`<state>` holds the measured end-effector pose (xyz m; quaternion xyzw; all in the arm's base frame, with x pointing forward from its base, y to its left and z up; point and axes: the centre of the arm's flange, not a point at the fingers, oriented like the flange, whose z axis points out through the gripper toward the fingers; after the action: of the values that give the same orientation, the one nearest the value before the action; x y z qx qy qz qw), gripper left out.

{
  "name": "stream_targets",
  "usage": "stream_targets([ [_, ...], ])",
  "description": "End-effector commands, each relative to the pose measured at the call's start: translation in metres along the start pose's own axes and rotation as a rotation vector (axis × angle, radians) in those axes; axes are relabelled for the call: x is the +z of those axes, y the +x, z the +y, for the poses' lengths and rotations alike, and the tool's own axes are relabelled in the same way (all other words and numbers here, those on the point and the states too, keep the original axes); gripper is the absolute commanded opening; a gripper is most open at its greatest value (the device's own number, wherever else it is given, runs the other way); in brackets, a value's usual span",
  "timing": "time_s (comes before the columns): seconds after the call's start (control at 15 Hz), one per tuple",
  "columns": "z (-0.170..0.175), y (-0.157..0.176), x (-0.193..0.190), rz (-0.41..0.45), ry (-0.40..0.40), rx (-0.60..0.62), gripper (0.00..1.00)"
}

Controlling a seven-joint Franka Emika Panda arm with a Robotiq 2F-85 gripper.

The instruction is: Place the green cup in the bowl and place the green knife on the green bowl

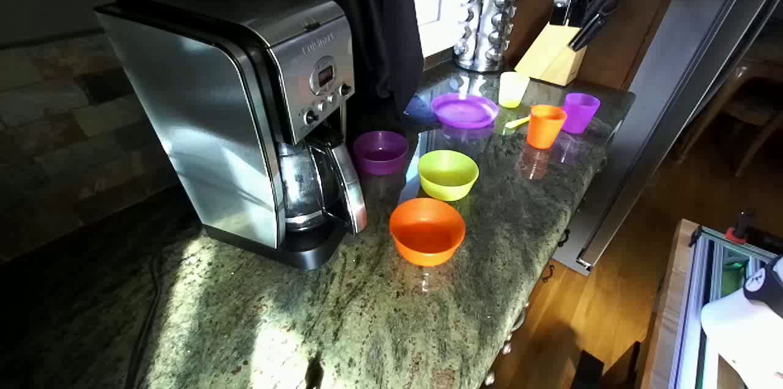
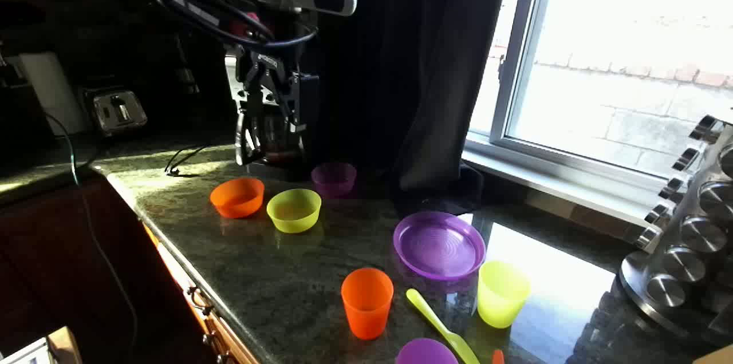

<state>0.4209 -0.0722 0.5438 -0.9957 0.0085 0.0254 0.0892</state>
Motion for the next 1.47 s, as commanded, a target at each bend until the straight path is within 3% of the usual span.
stream_targets([
  [0.0, 0.000, 0.000, 0.000, 0.000, 0.000, 0.000, 1.00],
  [1.13, 0.000, 0.000, 0.000, 0.000, 0.000, 0.000, 1.00],
  [1.4, 0.023, 0.000, 0.025, 0.131, -0.077, 0.107, 1.00],
])
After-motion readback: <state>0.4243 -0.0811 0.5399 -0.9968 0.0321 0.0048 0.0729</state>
